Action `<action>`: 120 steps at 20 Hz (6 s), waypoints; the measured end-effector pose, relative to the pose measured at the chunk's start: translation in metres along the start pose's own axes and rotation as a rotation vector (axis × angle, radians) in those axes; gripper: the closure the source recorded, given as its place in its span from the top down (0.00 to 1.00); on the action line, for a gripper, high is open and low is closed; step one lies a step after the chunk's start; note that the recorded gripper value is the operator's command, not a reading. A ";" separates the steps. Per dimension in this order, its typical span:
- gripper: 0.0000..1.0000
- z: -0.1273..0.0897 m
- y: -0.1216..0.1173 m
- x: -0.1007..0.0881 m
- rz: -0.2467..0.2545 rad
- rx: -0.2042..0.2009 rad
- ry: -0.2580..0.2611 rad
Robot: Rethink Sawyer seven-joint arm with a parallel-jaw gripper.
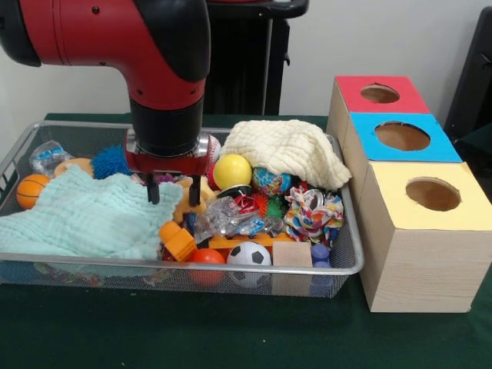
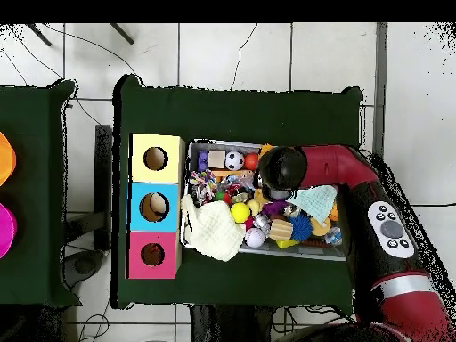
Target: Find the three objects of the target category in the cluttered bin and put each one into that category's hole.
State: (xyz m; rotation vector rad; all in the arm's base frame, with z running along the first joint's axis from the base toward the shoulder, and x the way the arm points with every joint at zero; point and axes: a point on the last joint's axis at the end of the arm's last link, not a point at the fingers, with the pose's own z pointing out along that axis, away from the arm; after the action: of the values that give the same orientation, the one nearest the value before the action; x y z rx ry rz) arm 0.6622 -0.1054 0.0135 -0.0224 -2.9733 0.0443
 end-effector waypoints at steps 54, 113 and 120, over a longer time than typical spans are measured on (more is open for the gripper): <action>1.00 0.003 0.051 0.063 0.016 -0.158 0.164; 1.00 -0.034 -0.003 0.030 0.032 -0.024 0.150; 1.00 0.001 -0.003 0.037 0.005 -0.017 0.154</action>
State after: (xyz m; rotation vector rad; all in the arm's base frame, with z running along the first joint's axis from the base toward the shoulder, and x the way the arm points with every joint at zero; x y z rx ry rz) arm 0.6258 -0.1076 0.0189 -0.0341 -2.8198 0.0169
